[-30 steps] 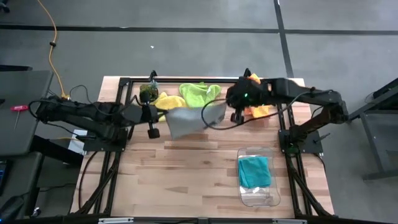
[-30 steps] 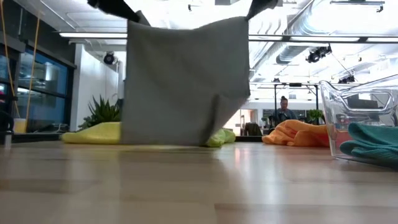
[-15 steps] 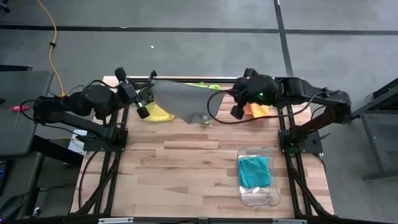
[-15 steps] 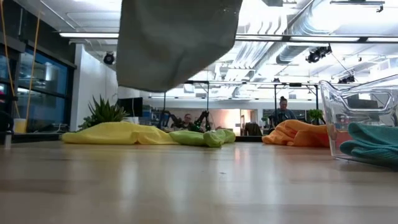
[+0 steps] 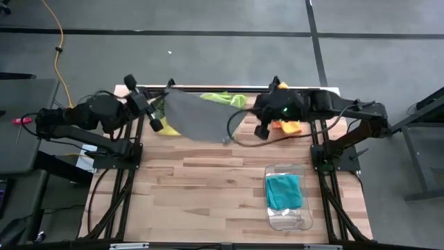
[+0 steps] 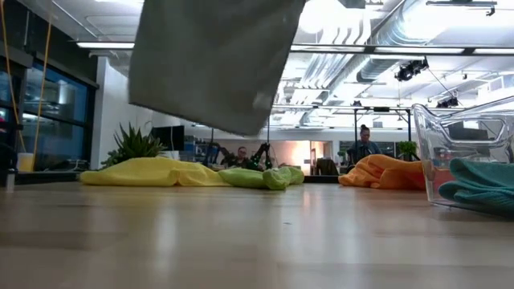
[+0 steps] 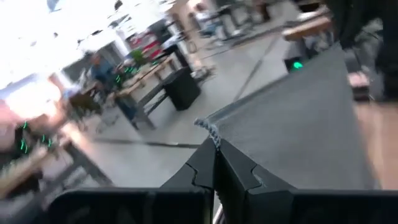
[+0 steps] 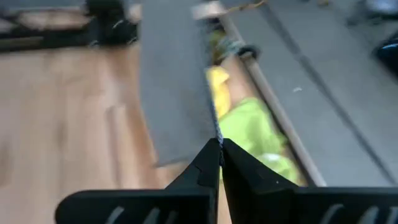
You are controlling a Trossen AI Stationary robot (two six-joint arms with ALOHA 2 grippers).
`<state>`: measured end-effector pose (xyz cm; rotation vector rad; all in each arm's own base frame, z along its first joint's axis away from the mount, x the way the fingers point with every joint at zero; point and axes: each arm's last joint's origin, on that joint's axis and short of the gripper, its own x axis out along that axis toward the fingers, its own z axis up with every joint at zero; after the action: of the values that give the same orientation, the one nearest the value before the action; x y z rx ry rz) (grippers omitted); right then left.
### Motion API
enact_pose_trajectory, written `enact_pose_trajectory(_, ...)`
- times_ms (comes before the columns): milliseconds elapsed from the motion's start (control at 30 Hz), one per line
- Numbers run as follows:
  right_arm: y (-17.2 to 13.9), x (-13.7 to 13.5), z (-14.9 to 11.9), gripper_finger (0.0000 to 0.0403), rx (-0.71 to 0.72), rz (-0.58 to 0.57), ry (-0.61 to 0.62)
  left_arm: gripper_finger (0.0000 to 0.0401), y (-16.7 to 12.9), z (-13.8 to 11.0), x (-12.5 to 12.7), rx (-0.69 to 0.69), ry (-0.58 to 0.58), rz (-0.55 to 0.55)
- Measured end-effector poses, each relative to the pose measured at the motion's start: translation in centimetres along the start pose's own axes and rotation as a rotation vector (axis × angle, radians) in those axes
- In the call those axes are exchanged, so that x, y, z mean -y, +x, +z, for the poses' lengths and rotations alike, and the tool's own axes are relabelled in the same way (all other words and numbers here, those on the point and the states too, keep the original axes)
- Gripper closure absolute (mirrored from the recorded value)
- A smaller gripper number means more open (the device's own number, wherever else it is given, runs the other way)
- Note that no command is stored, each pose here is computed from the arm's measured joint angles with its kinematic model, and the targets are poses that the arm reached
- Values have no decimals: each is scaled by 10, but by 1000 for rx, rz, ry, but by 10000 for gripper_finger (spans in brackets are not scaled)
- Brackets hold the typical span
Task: Fold microfiber towels
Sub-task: Fold the gray microfiber cloth
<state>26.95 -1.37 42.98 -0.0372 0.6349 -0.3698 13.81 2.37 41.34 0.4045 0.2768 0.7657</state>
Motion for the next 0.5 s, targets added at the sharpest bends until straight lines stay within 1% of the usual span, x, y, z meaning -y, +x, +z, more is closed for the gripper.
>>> enact_pose_trajectory(67, -3, 4, 2, 403, 22, -21, -4, 401, -1, -2, -2, -8, -17, -4)
enact_pose_trajectory(167, 2, 9, -1, 403, -22, -7, -11, 401, 0, -4, -2, -19, 18, -9)
enact_pose_trajectory(267, 3, 15, -3, 403, -42, -4, -4, 401, 1, -5, 2, -27, -13, -61)
enact_pose_trajectory(367, 5, 22, -5, 403, -74, -17, -16, 401, 6, -11, 8, -51, -28, -83)
enact_pose_trajectory(500, 7, 33, -11, 403, -137, -40, -30, 401, 18, -27, 22, -86, -47, -135)
